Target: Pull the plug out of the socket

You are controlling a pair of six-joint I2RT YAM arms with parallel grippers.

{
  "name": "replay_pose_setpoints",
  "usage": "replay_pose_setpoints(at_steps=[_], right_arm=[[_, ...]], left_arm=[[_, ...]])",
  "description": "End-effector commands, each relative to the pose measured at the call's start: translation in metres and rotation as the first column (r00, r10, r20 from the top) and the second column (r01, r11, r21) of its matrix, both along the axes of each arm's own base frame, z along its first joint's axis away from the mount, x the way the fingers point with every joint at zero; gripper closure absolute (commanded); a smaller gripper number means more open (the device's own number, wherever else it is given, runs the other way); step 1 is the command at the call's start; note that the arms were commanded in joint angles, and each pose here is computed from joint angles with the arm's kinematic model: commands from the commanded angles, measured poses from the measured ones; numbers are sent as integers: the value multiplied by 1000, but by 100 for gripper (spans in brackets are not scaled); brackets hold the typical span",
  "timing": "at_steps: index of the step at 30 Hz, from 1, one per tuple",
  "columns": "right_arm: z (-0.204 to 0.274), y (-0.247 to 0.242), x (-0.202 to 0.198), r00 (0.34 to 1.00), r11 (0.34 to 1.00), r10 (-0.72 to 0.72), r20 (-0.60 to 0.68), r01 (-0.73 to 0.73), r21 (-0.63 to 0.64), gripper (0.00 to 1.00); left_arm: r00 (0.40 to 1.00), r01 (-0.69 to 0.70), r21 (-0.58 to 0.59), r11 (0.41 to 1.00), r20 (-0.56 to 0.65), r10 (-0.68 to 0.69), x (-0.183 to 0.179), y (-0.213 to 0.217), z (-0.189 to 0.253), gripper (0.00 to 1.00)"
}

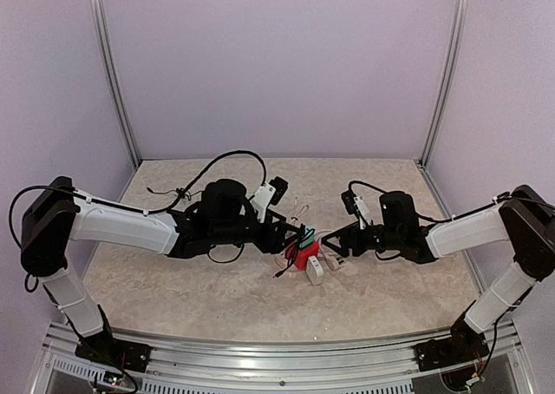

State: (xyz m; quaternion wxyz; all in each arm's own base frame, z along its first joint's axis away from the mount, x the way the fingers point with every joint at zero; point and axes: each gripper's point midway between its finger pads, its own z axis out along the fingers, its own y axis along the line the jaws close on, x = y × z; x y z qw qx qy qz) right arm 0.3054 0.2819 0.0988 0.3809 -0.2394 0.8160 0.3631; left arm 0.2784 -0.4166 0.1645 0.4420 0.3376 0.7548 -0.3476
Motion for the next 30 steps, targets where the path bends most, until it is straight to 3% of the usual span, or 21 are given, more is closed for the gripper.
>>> replay_pose_setpoints(at_steps=[1, 8, 18, 30], right_arm=[[16, 0, -5, 999, 998, 7, 41, -9, 56, 31], [12, 10, -11, 999, 998, 36, 35, -38, 57, 31], [6, 22, -22, 997, 996, 65, 36, -67, 59, 29], [-9, 33, -37, 991, 998, 65, 113, -66, -1, 14]], left_arm=[[1000, -5, 120, 993, 26, 2, 4, -3, -24, 35], [999, 23, 179, 984, 36, -30, -1, -14, -38, 41], [998, 1, 176, 984, 62, -12, 8, -25, -35, 41], [999, 8, 168, 986, 50, -17, 10, -31, -38, 58]])
